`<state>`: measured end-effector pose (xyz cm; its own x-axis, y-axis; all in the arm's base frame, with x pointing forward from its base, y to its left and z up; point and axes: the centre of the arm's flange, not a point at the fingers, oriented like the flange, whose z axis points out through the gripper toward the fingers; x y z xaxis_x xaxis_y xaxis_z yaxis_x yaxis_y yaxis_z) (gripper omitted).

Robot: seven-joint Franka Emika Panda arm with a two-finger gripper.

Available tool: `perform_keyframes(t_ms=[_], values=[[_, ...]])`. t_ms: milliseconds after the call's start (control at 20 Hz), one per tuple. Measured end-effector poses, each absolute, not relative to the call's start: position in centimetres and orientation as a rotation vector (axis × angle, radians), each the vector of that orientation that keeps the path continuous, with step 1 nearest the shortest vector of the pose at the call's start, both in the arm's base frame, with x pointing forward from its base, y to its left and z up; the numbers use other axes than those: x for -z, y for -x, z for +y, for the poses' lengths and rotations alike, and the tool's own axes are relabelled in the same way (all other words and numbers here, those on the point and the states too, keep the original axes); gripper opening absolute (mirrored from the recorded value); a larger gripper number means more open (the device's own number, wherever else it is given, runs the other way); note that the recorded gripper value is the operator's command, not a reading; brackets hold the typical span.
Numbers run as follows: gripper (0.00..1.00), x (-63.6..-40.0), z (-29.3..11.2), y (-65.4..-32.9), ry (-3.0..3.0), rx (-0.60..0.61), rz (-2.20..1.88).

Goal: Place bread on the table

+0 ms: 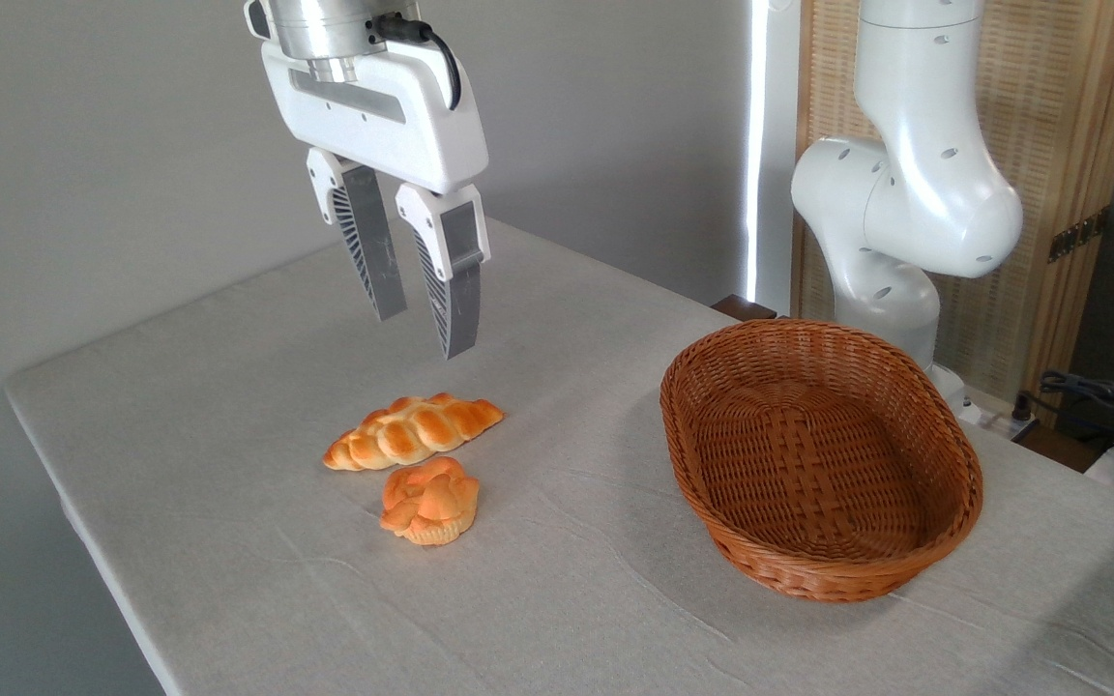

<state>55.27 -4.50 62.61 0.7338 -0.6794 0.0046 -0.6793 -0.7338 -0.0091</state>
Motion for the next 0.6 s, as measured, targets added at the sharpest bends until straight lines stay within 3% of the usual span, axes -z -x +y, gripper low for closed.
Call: perform_keyframes(t_ms=[200,600], values=[[1.0,-62.29,-4.31,-54.91,2.929,-0.041,1.146],[1.0,-62.27,-4.41,-54.91,2.94,-0.037,1.15]])
